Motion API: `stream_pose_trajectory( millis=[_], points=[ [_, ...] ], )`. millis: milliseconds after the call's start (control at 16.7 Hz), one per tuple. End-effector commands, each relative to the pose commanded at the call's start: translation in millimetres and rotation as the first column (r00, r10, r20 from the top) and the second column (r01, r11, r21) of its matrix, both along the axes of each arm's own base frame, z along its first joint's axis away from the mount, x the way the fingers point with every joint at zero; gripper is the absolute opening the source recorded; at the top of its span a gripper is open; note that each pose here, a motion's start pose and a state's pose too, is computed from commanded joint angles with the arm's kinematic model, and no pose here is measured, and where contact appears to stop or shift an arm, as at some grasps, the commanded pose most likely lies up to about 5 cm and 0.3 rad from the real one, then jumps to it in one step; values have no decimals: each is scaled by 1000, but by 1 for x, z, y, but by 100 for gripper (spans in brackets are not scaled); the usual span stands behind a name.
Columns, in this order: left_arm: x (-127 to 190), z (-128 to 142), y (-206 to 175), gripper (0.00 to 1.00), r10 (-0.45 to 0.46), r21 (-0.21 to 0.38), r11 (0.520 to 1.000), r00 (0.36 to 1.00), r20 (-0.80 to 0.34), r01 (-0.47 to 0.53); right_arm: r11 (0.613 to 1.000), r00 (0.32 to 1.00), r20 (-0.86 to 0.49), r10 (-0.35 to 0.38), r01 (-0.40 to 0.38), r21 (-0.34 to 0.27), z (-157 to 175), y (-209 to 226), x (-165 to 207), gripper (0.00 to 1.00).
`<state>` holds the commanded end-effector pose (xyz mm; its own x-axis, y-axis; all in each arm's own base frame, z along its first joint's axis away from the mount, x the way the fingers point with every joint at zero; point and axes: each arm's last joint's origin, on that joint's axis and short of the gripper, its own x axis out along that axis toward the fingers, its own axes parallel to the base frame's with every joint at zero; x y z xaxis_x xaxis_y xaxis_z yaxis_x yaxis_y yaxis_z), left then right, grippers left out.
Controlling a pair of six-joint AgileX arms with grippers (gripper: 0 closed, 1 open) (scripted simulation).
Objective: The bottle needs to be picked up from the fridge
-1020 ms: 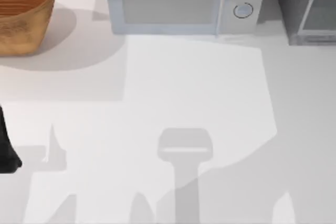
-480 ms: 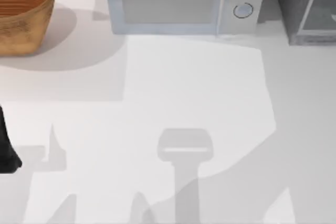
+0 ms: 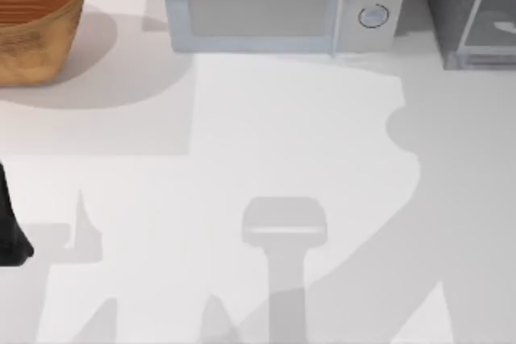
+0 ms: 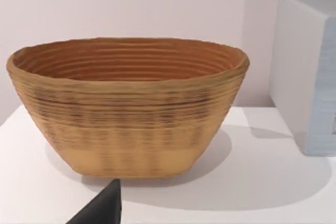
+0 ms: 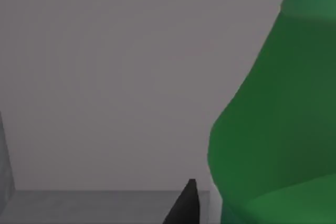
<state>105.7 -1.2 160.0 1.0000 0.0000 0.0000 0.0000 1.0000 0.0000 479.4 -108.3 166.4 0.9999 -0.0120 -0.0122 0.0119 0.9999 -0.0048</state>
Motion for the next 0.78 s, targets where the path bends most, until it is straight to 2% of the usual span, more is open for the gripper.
stream_pose_trajectory(
  millis=[240,600,780],
  points=[
    [0,0,0,100,0,0,1000,1000,0,0,1000,1000,10,-5,5,-8,5,-2,-15,0],
    [0,0,0,100,0,0,1000,1000,0,0,1000,1000,-16,-4,4,2,-3,0,-79,0],
    [0,0,0,100,0,0,1000,1000,0,0,1000,1000,-3,0,0,1,0,1,-98,0]
  ],
)
